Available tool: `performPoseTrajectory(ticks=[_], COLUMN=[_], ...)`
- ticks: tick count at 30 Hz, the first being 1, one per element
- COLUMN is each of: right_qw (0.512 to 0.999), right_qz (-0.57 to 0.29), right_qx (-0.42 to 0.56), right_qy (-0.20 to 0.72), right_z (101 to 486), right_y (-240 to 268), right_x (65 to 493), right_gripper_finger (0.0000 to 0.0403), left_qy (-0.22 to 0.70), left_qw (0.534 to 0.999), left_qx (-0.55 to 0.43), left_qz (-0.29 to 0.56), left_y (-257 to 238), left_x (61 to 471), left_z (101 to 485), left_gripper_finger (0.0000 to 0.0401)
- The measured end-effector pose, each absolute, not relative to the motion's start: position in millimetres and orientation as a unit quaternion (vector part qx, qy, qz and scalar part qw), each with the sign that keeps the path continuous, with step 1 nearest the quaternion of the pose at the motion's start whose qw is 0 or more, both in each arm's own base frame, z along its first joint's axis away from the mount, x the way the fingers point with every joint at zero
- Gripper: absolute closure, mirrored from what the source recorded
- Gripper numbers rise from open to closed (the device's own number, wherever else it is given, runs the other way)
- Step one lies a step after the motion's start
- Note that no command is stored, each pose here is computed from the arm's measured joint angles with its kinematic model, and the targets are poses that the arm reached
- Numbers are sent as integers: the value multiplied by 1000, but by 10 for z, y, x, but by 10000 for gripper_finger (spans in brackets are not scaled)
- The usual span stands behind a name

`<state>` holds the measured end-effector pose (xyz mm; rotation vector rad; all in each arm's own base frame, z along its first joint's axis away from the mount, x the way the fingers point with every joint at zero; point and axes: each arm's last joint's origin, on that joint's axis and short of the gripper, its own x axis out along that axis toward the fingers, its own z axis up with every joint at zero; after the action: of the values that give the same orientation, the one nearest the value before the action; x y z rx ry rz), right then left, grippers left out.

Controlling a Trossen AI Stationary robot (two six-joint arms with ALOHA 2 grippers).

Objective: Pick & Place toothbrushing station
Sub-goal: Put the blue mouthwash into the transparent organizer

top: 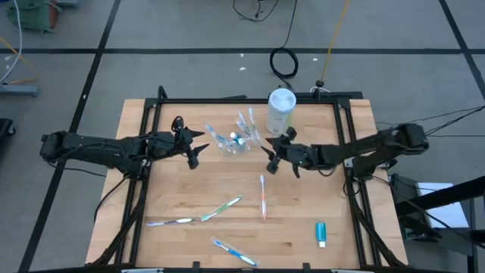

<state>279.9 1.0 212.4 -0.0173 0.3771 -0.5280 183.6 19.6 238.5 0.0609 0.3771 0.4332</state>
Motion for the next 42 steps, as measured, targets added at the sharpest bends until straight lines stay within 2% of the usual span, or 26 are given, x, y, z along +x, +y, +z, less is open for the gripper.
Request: performPoseTrajectory(ticks=[7,12,16,18,20,24,29,33,39,42], right_qw=[955,967,958,936,892,766,594,464,351,339], right_qz=[-207,-105,-30,-4,6,-14,-91,-147,-220,-219], right_qx=[11,35,113,191,292,451,575,641,659,655], right_qy=[214,230,262,296,345,458,554,594,628,639], right_z=[2260,2296,2260,2221,2171,2070,2004,2006,1971,1940], right_y=[333,542,698,769,838,1009,1194,1331,1496,1558], right_x=[2544,2465,2415,2374,2316,2145,1944,1836,1697,1697], right_gripper_finger=[241,241,243,245,248,254,265,271,271,271], left_qy=[185,185,185,185,185,184,181,180,180,181], left_qw=[959,959,959,959,959,959,959,959,959,959], left_qx=[30,30,30,29,27,25,10,7,7,7], left_qz=[214,214,214,214,214,215,217,218,218,218], left_y=[195,195,195,195,195,196,195,196,195,195], left_x=[1836,1836,1836,1836,1836,1837,1837,1836,1836,1836], left_z=[2386,2386,2386,2386,2386,2386,2386,2386,2386,2385], left_gripper_finger=[171,171,171,171,171,171,171,171,171,171])
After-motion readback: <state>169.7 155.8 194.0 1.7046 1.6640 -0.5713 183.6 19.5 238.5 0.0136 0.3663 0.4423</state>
